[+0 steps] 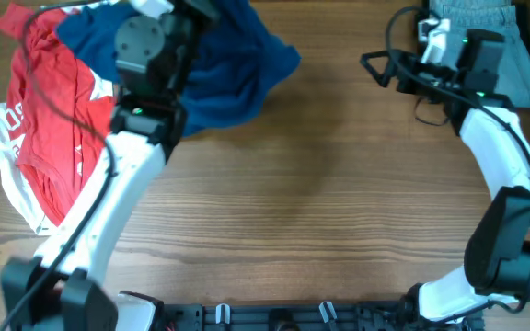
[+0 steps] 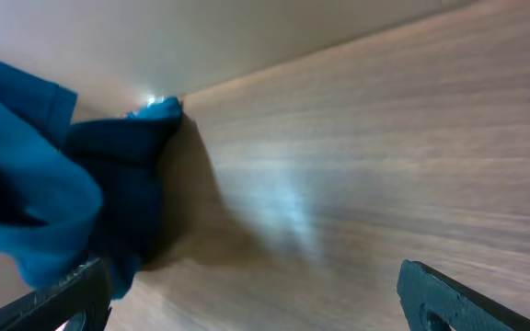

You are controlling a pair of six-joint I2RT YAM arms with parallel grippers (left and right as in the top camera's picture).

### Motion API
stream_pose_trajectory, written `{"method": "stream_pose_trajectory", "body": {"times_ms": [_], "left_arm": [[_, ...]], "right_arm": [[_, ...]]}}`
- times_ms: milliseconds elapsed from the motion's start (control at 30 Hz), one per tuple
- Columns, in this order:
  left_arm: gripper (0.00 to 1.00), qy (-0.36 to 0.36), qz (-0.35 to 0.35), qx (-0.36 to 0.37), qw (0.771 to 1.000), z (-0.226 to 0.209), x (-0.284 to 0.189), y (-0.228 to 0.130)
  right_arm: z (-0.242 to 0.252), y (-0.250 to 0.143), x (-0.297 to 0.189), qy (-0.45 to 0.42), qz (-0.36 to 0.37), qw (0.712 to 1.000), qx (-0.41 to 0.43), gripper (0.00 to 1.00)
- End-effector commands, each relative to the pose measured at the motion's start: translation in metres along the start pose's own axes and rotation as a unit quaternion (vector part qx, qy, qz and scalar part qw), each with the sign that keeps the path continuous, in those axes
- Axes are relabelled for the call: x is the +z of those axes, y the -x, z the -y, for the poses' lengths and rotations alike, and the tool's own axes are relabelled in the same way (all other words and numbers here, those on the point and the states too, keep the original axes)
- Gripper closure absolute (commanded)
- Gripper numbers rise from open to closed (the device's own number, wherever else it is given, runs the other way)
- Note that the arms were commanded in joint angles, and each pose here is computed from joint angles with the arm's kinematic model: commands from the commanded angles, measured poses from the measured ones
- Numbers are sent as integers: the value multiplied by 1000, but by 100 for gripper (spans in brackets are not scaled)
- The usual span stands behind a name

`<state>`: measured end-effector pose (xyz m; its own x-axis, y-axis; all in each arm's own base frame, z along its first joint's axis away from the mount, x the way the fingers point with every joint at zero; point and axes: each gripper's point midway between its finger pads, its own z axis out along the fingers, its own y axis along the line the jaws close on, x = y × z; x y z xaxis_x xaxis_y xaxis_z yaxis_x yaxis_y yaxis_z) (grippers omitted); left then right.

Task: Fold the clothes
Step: 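Lift the teal shirt off the pile and pull it rightward across the table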

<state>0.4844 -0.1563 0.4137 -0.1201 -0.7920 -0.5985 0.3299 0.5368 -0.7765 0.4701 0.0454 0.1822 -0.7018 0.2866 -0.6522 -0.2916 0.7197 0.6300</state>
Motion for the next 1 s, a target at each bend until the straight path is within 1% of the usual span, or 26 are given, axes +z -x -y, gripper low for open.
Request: {"method": "stream_pose_trajectory", "body": {"times_ms": [0,133,267,400,500,600,700,733,800,867,900,933,967], "left_arm": [[96,-39,-22,-73,996,29,14,-25],[96,-40,-65,-72,994,42,30,-67],[96,-28,-116,-1,993,49,42,-117],[96,18,-133,49,990,32,46,-138],[96,18,-138,52,989,28,48,-150],[96,14,-152,56,987,29,48,-170],[96,20,-182,65,981,25,43,-201],[96,28,-206,70,976,24,36,-219],[96,38,-244,103,963,21,23,-245],[96,45,-263,134,954,19,14,-258],[94,50,-268,153,950,17,11,-263],[88,54,-273,173,945,15,8,-266],[78,60,-277,199,938,10,5,-267]], "right_arm": [[-16,20,-22,21,26,999,-26,0],[-11,23,-26,15,31,999,-32,0],[-3,26,-26,-6,37,999,-32,0],[8,31,-27,-40,49,997,-34,0],[11,38,-28,-51,63,996,-43,0],[11,48,-31,-53,81,994,-48,0],[17,57,-39,-57,99,993,-37,0],[22,60,-45,-62,106,992,-33,0],[28,62,-51,-67,111,991,-26,0],[31,63,-55,-67,112,991,-23,0],[31,63,-56,-64,111,991,-23,0],[31,63,-57,-63,111,992,-22,0],[31,62,-58,-63,110,992,-26,0]]}}
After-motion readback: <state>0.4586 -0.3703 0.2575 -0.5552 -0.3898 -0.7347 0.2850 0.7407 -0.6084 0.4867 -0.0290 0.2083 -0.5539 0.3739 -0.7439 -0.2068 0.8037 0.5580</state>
